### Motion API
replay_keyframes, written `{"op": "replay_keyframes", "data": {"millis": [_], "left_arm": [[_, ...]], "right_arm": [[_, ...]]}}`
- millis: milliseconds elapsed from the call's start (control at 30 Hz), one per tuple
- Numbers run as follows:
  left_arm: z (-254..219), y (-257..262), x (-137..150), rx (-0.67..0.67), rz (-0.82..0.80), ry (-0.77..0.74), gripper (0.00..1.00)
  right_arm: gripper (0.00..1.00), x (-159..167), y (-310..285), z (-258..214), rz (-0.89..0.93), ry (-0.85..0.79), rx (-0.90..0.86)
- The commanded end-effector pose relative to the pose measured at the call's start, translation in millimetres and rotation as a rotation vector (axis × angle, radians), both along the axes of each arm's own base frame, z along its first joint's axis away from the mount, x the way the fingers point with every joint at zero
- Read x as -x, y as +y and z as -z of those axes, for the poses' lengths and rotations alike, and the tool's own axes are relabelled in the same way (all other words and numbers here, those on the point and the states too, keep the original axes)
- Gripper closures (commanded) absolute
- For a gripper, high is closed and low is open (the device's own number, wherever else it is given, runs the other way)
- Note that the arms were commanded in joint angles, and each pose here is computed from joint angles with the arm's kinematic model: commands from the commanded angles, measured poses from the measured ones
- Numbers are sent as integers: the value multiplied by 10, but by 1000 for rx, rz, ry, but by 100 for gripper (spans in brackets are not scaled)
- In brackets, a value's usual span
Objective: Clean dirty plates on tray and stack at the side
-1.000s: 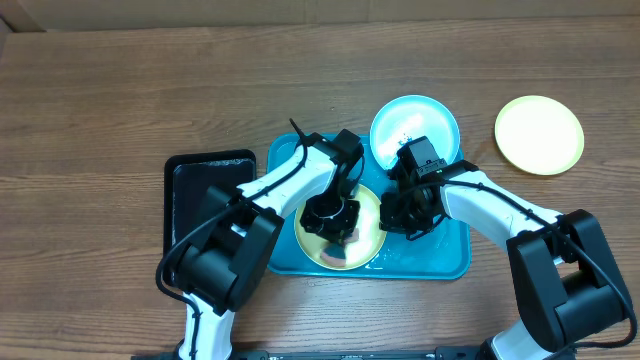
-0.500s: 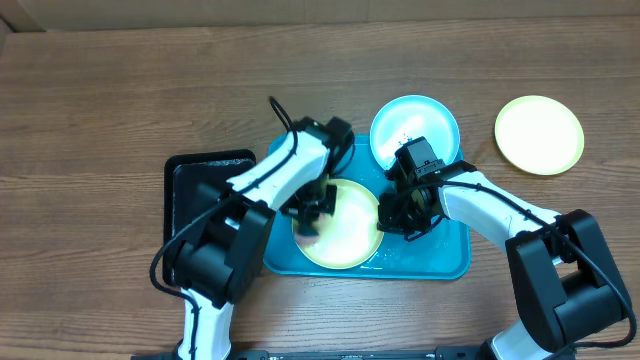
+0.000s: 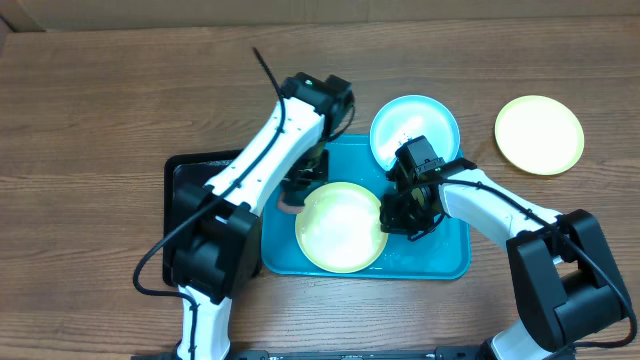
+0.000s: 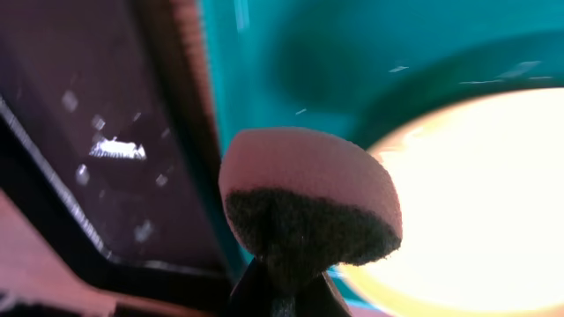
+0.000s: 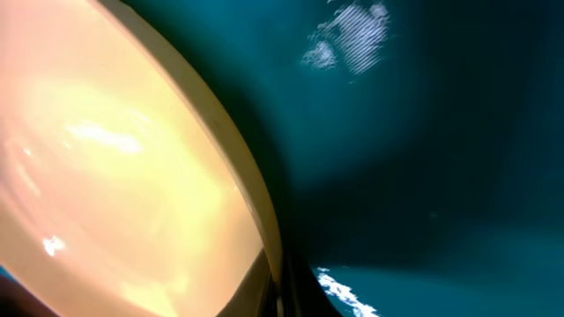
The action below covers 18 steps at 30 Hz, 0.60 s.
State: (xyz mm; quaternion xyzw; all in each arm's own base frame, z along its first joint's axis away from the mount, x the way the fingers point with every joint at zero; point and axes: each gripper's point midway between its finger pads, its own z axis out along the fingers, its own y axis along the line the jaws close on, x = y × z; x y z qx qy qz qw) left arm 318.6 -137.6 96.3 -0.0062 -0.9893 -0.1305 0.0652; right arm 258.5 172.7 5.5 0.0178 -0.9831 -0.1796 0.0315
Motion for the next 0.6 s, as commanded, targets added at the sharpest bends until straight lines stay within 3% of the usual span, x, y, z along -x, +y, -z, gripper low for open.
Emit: {"op": "replay_keyframes", "data": {"millis": [0,300,567], "left_arm": [[-118,355,-94,-23,-129,-18,96],[-287,1070,-38,1,-319,-6,95],[257,1096,388,174,-348,75,96]], "right_arm": [[96,-232,-87,-121,-34,-79,80],[96,-581,-66,-694,-77,-174,136],[96,-831,-9,-1154,-139,-299,131]]}}
